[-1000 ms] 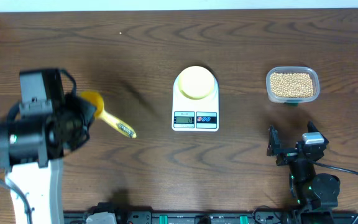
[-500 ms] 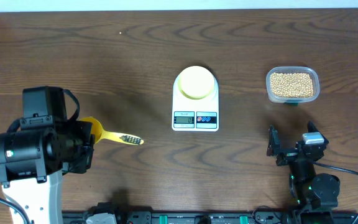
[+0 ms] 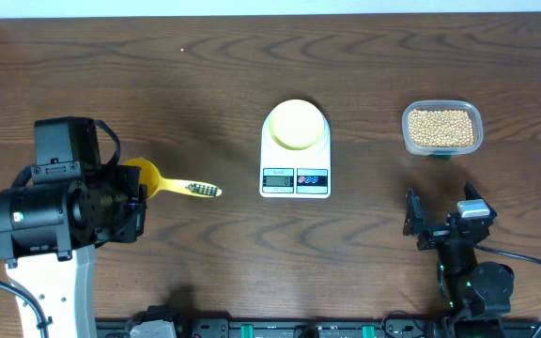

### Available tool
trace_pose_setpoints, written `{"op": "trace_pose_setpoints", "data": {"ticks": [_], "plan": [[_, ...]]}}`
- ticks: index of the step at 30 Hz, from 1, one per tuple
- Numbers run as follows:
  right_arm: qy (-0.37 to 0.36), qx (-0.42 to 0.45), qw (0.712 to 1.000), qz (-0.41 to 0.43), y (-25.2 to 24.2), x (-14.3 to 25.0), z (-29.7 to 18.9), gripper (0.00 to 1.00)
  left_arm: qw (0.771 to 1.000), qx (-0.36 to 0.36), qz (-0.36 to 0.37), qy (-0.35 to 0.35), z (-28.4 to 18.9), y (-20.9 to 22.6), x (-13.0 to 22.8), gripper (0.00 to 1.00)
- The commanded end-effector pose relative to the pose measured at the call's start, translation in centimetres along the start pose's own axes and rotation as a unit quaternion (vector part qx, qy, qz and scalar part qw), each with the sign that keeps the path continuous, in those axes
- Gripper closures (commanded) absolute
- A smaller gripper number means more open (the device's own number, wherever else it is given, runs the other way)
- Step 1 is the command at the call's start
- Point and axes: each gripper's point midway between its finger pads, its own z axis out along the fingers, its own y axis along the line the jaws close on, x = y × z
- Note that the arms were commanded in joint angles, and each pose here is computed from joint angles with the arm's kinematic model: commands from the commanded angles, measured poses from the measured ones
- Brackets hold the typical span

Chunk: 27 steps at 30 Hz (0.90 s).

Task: Scoop item into bowl and weigh 50g on scale
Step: 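Lift the yellow scoop with the left gripper toward the scale, then swing the right gripper over the scale toward the held scoop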

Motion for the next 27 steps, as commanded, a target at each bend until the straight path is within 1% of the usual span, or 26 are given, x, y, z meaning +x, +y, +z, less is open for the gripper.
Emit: {"op": "trace_pose_setpoints", "data": {"ticks": [1,3,6,9,11,13,15,17,20,22,24,26,27], "plan": [[-0.022,-0.033,0.999,-0.004,1.2,-1.1,-0.1,0.01,1.0,0.004,-0.005,-0.001,0.0,-0.5,-0.1,0.93],[-0.039,-0.055,0.998,0.002,1.9,-1.9,-0.2,0.01,1.0,0.001,-0.014,0.0,0.1,-0.6,-0.1,0.93],[-0.068,-0.073,0.991,0.085,2.4,-4.1,-0.6,0.01,0.999,-0.001,-0.049,0.0,0.3,-0.7,-0.2,0.93],[-0.085,-0.087,0.988,0.096,2.7,-6.4,-1.3,0.01,0.998,0.008,-0.063,-0.001,0.5,-1.3,-0.3,0.93],[-0.083,-0.092,0.988,0.095,2.9,-7.9,-1.6,0.01,0.998,0.02,-0.062,-0.002,0.5,-2.0,-0.4,0.93],[-0.071,-0.1,0.988,0.09,3.2,-9.4,-1.8,0.01,0.998,0.034,-0.06,0.002,0.5,-2.7,-0.4,0.93],[-0.053,-0.113,0.989,0.079,3.6,-11.0,-1.7,0.01,0.997,0.047,-0.06,0.021,0.5,-3.4,0.2,0.93],[-0.027,-0.128,0.989,0.067,4.0,-12.4,-1.1,0.01,0.996,0.055,-0.059,0.03,0.5,-3.9,0.5,0.93],[0.034,-0.169,0.983,0.066,5.0,-14.1,0.6,0.01,0.996,0.057,-0.059,0.03,0.6,-4.1,0.4,0.93],[0.078,-0.208,0.972,0.083,5.9,-14.8,1.9,0.01,0.996,0.055,-0.058,0.031,0.7,-4.1,0.4,0.93],[0.123,-0.262,0.951,0.106,7.3,-15.3,3.2,0.01,0.996,0.053,-0.059,0.031,0.8,-4.1,0.4,0.92],[0.155,-0.334,0.92,0.132,9.2,-15.9,4.0,0.01,0.996,0.051,-0.059,0.031,0.9,-4.2,0.4,0.93],[0.164,-0.389,0.895,0.145,10.4,-16.5,4.2,0.01,0.997,0.051,-0.059,0.031,0.9,-4.2,0.4,0.93]]}}
